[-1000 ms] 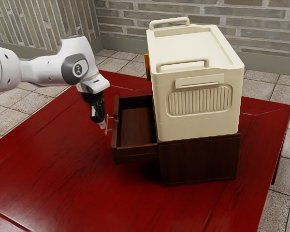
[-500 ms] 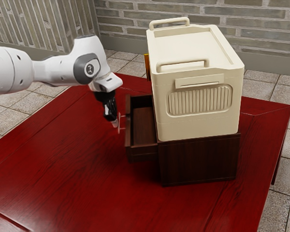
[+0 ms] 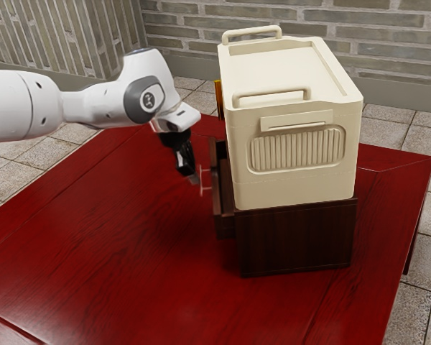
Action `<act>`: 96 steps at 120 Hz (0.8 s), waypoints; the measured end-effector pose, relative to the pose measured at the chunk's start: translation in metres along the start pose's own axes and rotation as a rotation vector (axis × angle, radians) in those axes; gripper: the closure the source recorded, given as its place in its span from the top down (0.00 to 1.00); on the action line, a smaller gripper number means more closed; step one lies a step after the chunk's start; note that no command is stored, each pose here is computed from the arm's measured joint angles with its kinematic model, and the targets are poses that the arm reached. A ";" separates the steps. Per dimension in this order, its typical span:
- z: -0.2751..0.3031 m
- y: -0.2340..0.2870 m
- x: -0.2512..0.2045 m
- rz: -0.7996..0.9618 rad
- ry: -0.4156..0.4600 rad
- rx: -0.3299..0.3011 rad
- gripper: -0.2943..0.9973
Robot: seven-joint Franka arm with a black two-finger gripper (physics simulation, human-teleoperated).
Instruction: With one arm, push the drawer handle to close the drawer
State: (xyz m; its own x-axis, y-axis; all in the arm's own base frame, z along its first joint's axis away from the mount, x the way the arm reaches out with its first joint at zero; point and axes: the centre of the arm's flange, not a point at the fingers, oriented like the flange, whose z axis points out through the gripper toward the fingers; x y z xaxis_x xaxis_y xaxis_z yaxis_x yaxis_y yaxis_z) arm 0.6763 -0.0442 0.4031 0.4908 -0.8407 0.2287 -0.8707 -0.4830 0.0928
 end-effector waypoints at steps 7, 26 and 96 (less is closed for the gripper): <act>0.000 -0.001 0.004 -0.006 0.014 0.006 0.16; 0.008 -0.012 0.009 -0.033 0.048 0.021 0.16; -0.231 0.140 -0.054 -0.014 -0.149 0.215 0.16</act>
State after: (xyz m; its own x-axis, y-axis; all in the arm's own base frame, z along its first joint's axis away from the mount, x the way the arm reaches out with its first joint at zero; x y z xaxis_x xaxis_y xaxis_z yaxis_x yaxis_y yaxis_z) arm 0.5203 -0.0100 0.6279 0.5160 -0.8527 0.0817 -0.8447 -0.5223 -0.1169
